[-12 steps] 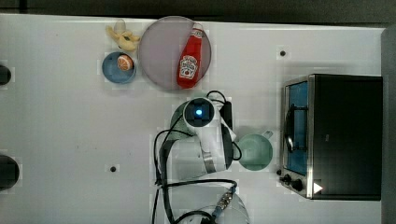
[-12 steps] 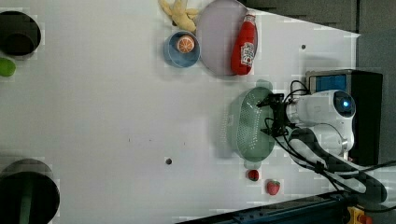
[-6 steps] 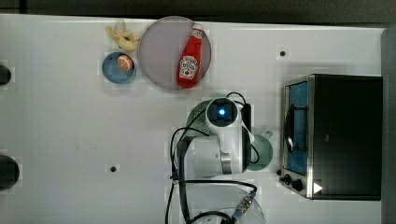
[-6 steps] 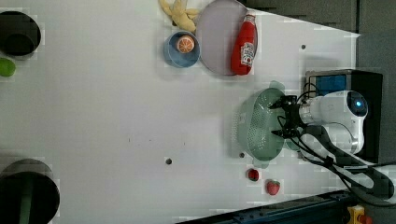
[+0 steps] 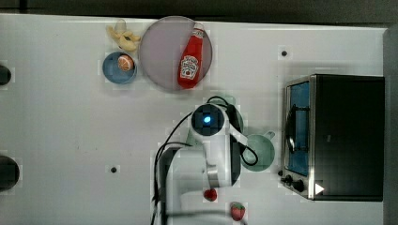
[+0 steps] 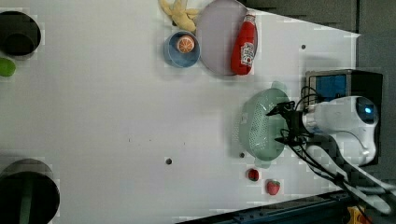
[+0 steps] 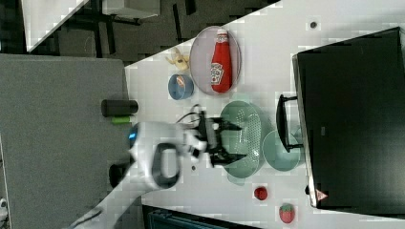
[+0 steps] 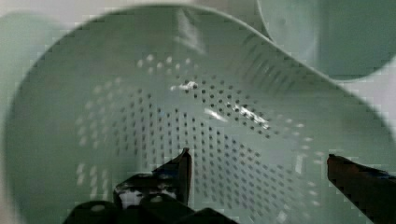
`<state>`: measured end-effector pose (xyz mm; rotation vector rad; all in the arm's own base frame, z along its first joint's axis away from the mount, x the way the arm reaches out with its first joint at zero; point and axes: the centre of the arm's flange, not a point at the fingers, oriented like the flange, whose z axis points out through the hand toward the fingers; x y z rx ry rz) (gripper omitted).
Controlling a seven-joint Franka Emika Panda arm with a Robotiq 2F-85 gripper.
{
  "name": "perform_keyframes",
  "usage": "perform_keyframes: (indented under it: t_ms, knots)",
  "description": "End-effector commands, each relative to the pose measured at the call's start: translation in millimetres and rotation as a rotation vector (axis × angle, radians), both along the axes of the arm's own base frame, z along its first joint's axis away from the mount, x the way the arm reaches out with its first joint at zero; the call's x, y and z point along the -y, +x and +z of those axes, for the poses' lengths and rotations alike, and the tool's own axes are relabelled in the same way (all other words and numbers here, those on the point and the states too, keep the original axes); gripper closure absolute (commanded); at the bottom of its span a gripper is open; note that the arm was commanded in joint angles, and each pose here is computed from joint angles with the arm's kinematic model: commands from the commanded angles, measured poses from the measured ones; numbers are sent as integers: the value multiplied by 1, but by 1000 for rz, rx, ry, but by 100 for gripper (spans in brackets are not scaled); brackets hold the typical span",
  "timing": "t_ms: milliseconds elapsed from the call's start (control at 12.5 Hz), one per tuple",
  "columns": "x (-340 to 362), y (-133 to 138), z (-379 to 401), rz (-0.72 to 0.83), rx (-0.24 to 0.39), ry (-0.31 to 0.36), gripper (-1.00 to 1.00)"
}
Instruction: Drag strainer left to right.
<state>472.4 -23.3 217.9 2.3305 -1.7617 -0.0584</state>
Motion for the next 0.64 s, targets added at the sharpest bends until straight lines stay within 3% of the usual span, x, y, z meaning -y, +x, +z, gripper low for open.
perform_keyframes:
  t_ms: [80,320,480,640]
  knots:
    - [-12,16,136,199,135,67,-100]
    - [-9,-19,243,316,132,172,-100]
    - [-9,-36,310,425,143,169,-100]
    - [-9,-48,352,416,107,183,-100]
